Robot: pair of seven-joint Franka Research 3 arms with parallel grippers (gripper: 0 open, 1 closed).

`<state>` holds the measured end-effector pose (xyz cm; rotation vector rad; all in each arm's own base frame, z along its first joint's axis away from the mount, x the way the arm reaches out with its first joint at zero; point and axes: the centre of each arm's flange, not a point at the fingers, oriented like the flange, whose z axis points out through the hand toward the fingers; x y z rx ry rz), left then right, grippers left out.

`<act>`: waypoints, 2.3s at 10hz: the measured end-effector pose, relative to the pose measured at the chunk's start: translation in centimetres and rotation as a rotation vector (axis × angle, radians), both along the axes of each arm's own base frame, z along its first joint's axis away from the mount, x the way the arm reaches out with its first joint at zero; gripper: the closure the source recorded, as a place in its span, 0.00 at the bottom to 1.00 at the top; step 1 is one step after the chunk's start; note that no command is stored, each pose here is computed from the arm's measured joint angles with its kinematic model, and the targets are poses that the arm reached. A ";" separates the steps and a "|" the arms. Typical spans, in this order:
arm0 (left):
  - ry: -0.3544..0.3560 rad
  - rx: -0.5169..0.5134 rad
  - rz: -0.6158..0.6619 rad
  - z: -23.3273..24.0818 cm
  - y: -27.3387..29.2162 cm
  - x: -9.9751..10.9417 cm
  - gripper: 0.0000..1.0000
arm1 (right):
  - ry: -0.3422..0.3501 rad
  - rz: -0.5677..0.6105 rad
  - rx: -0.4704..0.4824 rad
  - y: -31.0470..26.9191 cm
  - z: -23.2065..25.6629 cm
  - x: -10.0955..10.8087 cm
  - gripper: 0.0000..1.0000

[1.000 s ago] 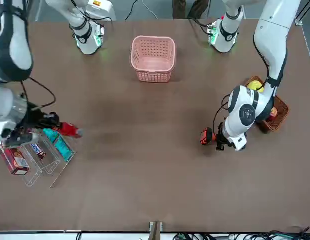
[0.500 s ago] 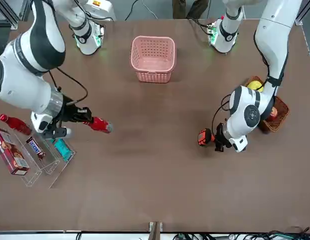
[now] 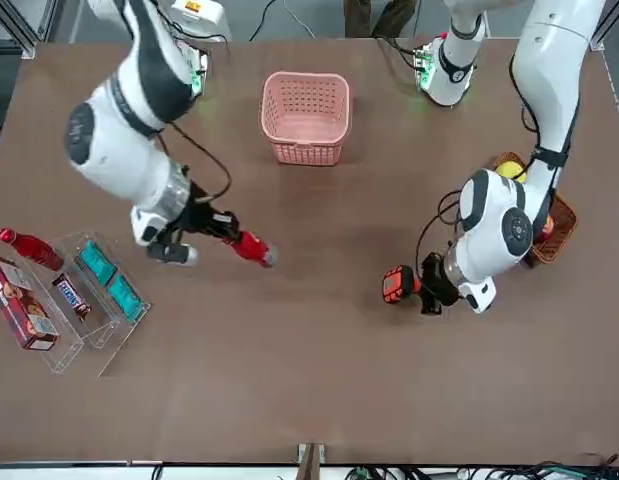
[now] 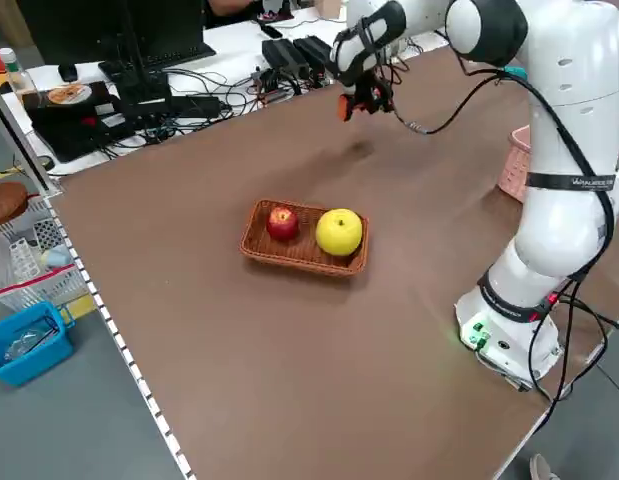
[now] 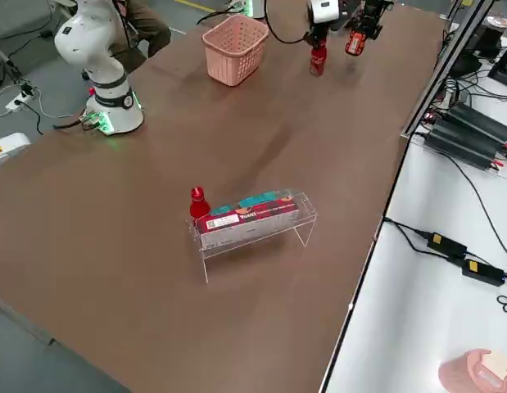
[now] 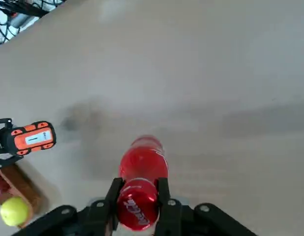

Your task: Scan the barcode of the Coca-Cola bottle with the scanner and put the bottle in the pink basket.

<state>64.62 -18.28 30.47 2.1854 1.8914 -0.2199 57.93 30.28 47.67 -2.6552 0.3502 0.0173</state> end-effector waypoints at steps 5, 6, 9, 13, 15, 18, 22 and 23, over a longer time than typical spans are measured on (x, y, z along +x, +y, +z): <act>-0.026 -0.156 -0.115 1.4 -2.1 -0.1 0.91 | 0.060 -0.114 0.131 3.8 -5.3 -1.2 0.67; -0.041 -0.202 -0.137 1.9 -2.4 0.1 0.91 | 0.066 -0.130 0.148 4.3 -6.1 -1.2 0.67; -0.071 -0.251 -0.181 2.8 -3.3 0.3 0.91 | 0.049 -0.160 0.152 5.1 -8.8 -0.6 0.67; -0.098 -0.291 -0.201 1.7 -5.9 -0.2 0.91 | 0.026 -0.123 0.170 8.1 -8.5 -1.2 0.67; -0.117 -0.310 -0.215 1.1 -6.8 -0.3 0.91 | 0.026 -0.102 0.182 9.8 -8.6 -1.4 0.67; -0.125 -0.314 -0.217 1.2 -6.7 -0.1 0.91 | 0.040 -0.092 0.185 11.0 -9.8 -1.4 0.67; -0.125 -0.315 -0.222 1.2 -7.0 -0.2 0.91 | 0.031 -0.095 0.193 11.0 -9.4 -1.0 0.67; -0.124 -0.315 -0.223 1.2 -7.1 -0.2 0.91 | 0.017 -0.094 0.202 10.9 -8.7 -0.6 0.67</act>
